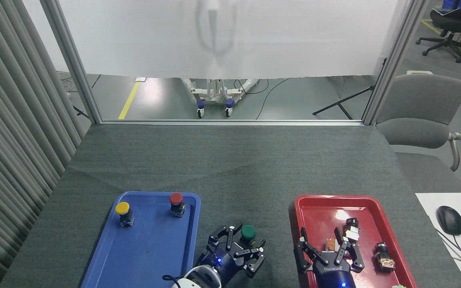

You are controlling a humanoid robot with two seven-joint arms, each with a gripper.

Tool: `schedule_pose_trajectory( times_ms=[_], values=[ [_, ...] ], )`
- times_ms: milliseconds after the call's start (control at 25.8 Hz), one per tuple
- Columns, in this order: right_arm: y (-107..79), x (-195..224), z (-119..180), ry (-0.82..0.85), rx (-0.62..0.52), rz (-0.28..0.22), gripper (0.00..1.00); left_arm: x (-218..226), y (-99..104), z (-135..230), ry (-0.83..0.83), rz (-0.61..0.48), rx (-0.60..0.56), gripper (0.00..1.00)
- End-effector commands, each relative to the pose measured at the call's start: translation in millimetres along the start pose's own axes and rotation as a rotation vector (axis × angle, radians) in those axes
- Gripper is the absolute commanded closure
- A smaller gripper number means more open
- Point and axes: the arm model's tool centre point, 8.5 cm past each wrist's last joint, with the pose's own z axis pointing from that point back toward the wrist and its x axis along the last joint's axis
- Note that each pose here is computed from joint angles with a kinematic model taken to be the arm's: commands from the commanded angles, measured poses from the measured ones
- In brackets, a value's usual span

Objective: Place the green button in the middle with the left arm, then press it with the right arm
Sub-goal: 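Carry the green button off the tray and set it on the table center, then withdraw the left hand back over the blue tray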

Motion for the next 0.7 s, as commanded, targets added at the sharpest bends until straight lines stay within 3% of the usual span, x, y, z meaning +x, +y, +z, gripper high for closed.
schedule_pose_trajectory(
  times_ms=[0,116,271,465,659],
  values=[
    [0.3,2,0,-0.003,0.0,-0.002,0.13,8,12,5,0.003,0.005,0.05,0.0],
    [0.3,3,0,-0.009,0.0,-0.003,0.26,11,27,20,0.023,0.012,0.121,0.0],
    [-0.1,10,-1,-0.017,-0.002,-0.017,0.51,-27,37,60,0.16,-0.007,0.19,0.0],
    [0.5,17,-1,-0.037,0.001,-0.012,0.72,-86,34,129,0.436,0.021,0.243,0.0],
    [-2.2,29,-5,-0.092,-0.006,-0.019,0.94,-125,17,169,0.592,0.079,0.227,0.0]
  ],
)
